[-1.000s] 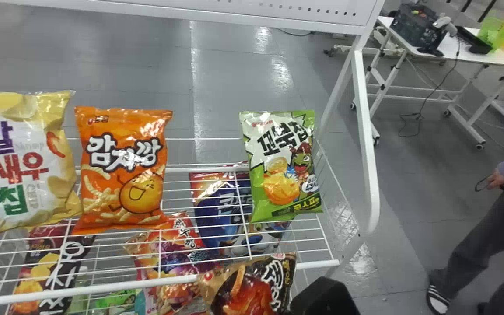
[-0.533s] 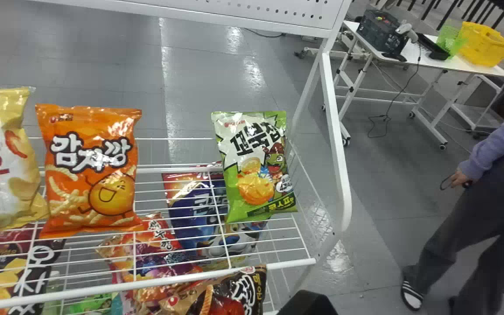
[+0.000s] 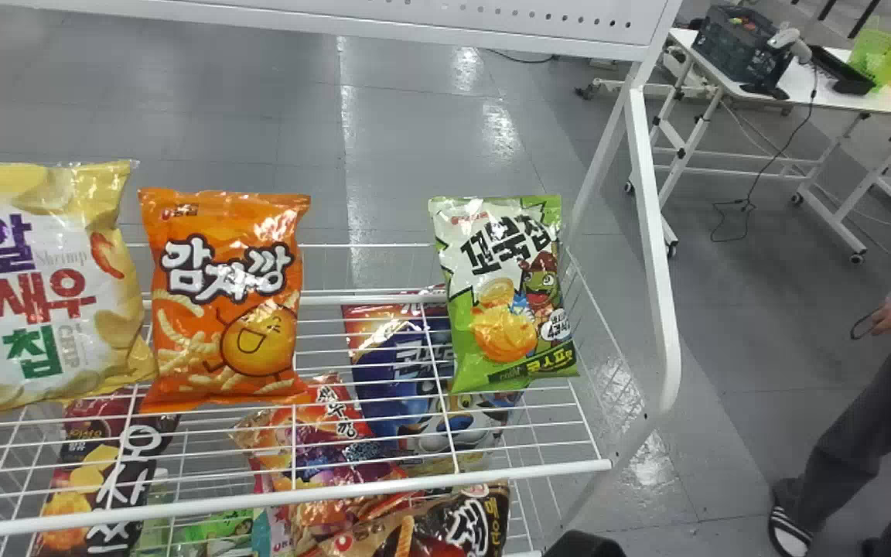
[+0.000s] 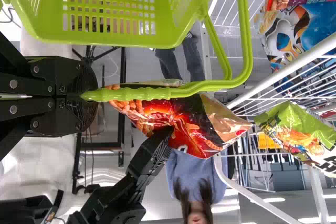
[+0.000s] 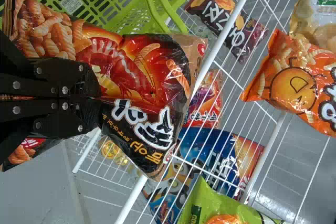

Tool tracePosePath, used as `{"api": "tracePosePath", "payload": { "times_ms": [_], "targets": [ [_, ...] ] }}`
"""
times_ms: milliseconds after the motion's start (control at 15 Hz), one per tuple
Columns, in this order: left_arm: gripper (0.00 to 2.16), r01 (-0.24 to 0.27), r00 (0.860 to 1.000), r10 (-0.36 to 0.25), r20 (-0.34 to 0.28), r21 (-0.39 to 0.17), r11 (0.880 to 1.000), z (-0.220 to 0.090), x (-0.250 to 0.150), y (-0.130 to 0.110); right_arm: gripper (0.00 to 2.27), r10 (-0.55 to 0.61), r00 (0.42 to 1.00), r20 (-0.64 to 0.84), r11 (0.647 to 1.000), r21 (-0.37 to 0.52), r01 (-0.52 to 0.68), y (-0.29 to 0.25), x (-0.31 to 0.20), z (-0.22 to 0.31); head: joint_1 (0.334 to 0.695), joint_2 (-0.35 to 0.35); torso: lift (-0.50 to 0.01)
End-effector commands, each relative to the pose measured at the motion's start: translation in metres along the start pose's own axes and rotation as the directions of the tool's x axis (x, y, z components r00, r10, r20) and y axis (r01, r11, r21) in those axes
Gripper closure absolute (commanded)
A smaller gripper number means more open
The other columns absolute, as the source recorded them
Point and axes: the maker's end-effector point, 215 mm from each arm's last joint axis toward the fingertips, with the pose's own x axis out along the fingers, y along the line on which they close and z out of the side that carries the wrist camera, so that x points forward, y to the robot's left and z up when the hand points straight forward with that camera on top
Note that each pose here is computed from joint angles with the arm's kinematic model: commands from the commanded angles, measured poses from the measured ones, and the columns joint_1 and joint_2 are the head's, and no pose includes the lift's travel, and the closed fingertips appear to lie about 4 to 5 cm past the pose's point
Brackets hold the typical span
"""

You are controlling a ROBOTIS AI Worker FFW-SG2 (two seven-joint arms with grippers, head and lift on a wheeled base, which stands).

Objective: Hold basket handle with left hand then pick spicy shrimp crackers with right hand and place into basket

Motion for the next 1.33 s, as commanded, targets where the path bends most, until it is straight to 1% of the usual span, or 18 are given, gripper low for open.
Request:
{"api": "tracePosePath", "payload": {
  "times_ms": [0, 133, 267, 467, 667, 1000, 1133, 1200, 1267],
  "targets": [
    [1.9, 0.002, 1.0, -0.002, 0.007, 0.007, 1.0, 0.002, 0.0, -0.003, 1.75, 0.012, 0.997, -0.07, 1.0, 0.002, -0.012, 0.006, 0.012, -0.026, 0.695, -0.235, -0.037],
    [1.9, 0.0, 1.0, 0.0, 0.012, 0.006, 1.0, 0.003, -0.003, -0.002, 1.75, 0.019, 0.99, -0.139, 1.0, 0.005, -0.019, 0.01, 0.024, -0.052, 0.695, -0.253, -0.037],
    [1.9, 0.002, 1.0, -0.002, 0.013, 0.005, 1.0, 0.003, -0.003, -0.002, 1.75, 0.062, 0.978, -0.197, 0.998, 0.011, -0.061, 0.026, 0.03, -0.076, 0.695, -0.276, -0.037],
    [1.9, 0.003, 1.0, -0.003, 0.009, 0.008, 1.0, 0.003, -0.001, -0.003, 1.75, 0.138, 0.966, -0.22, 0.99, 0.004, -0.14, 0.06, 0.03, -0.085, 0.695, -0.287, -0.037],
    [1.9, 0.013, 1.0, -0.013, 0.01, 0.008, 1.0, 0.004, -0.001, -0.006, 1.75, 0.192, 0.949, -0.25, 0.979, -0.019, -0.203, 0.09, 0.038, -0.094, 0.695, -0.22, -0.037],
    [1.9, 0.025, 1.0, -0.025, 0.011, 0.002, 1.0, 0.002, -0.002, -0.008, 1.75, 0.226, 0.915, -0.334, 0.967, -0.038, -0.252, 0.112, 0.06, -0.124, 0.695, -0.107, -0.037],
    [1.9, 0.027, 1.0, -0.027, 0.009, 0.0, 1.0, 0.0, -0.002, -0.008, 1.75, 0.239, 0.95, -0.203, 0.968, -0.028, -0.249, 0.12, 0.081, -0.084, 0.695, -0.096, -0.037],
    [1.9, 0.026, 1.0, -0.026, 0.007, -0.002, 1.0, -0.001, -0.001, -0.008, 1.75, 0.252, 0.956, -0.15, 0.967, -0.013, -0.256, 0.127, 0.086, -0.066, 0.695, -0.076, -0.037],
    [1.9, 0.027, 1.0, -0.027, 0.006, -0.003, 1.0, -0.001, -0.001, -0.008, 1.75, 0.26, 0.961, -0.094, 0.965, -0.003, -0.261, 0.132, 0.088, -0.048, 0.695, 0.026, -0.037]
  ]
}}
